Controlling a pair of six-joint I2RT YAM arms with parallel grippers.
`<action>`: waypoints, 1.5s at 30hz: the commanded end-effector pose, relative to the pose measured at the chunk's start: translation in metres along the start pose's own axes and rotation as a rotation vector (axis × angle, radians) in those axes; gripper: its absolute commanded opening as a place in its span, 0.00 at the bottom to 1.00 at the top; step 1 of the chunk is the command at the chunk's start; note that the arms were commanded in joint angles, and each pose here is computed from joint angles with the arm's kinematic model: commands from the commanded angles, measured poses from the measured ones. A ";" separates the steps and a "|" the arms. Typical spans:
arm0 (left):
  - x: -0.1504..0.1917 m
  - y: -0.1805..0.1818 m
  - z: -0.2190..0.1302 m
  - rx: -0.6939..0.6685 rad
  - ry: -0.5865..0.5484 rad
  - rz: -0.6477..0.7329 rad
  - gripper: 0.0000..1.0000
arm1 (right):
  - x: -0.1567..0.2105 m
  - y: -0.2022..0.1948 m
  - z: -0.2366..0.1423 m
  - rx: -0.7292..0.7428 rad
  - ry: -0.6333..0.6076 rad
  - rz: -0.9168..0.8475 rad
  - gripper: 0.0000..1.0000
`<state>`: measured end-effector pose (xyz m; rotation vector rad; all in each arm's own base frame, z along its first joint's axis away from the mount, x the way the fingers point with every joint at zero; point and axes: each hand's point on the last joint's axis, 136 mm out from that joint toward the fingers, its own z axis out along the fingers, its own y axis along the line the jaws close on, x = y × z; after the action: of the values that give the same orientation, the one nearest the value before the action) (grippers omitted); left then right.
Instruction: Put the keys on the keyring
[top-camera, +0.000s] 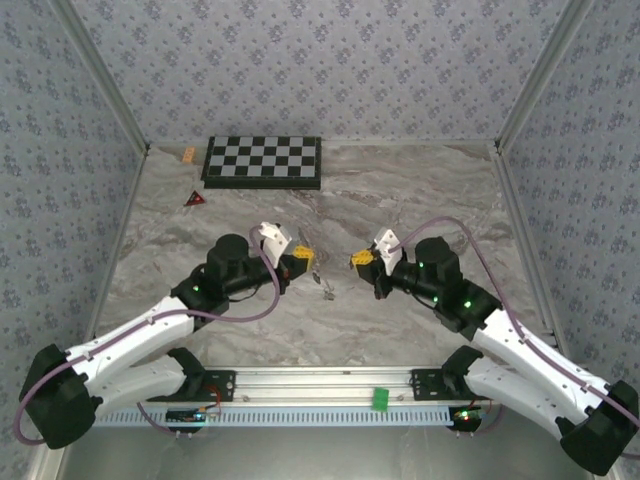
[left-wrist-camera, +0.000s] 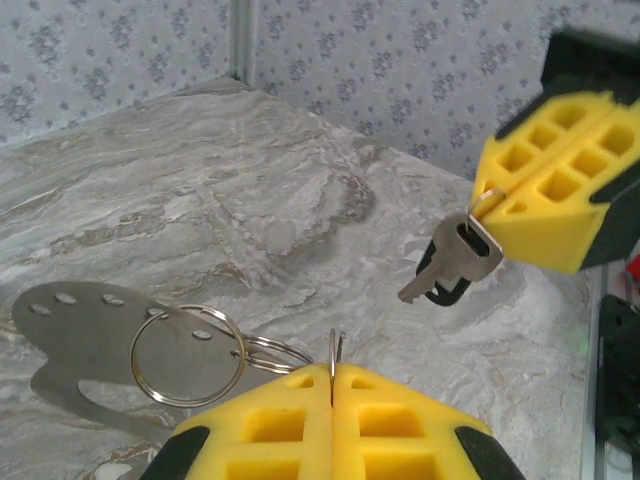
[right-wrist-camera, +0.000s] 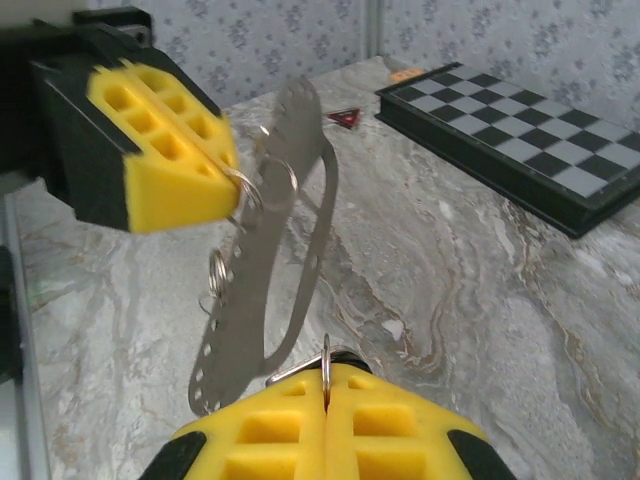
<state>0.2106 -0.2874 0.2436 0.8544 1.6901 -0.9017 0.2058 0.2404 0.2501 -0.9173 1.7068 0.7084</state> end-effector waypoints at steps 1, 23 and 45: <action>-0.015 -0.013 -0.003 0.042 -0.066 0.109 0.00 | -0.007 0.012 0.000 -0.056 0.051 -0.087 0.00; -0.002 -0.018 -0.005 -0.042 -0.027 0.239 0.00 | -0.006 0.032 0.033 -0.102 0.175 -0.368 0.00; -0.001 -0.027 -0.006 0.004 -0.026 0.232 0.00 | -0.016 0.027 0.041 -0.065 0.162 -0.400 0.00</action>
<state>0.1916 -0.2918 0.2398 0.9985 1.5810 -0.7296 0.2026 0.2876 0.2349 -1.3563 1.6321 0.4539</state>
